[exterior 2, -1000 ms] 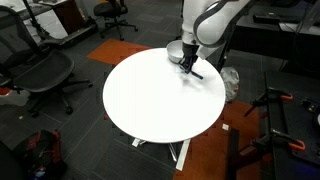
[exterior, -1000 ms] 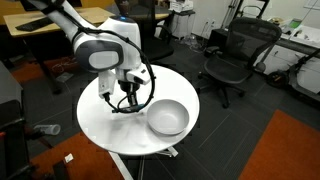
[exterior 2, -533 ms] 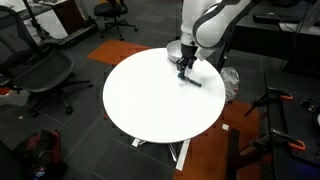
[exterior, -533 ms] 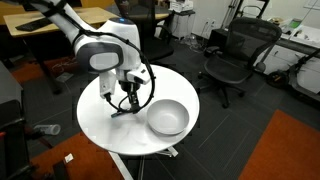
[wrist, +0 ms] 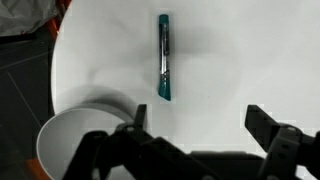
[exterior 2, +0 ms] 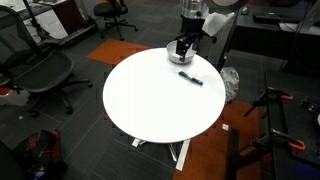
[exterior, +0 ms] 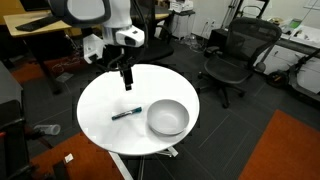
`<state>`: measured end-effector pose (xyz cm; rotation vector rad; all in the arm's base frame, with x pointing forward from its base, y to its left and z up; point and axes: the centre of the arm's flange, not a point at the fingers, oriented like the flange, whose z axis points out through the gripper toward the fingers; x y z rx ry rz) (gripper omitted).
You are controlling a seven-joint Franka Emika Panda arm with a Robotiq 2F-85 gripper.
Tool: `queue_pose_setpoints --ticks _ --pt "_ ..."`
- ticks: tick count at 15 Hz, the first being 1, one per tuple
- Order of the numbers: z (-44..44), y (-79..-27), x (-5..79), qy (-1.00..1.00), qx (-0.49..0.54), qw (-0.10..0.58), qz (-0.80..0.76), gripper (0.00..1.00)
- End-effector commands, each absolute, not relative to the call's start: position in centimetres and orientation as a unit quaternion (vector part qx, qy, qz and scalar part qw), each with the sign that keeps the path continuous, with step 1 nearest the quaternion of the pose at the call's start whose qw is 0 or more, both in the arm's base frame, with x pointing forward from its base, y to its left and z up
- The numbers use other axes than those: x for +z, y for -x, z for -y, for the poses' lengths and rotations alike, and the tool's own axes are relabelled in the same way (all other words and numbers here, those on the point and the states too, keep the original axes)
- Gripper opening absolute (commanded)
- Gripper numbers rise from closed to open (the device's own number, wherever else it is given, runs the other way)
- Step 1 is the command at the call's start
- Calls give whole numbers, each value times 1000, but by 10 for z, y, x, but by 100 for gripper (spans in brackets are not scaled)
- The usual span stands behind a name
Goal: Remove the marker from the grey bowl
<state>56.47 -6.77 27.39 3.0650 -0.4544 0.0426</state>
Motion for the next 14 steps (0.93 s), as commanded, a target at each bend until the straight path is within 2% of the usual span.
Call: queue_pose_setpoints --ticks 1,8,14 --pt "56 -535 340 -991 3 22 131 100" --pt "48 -515 407 -993 -5 15 117 100" --pt "49 -527 400 -992 -2 13 126 100"
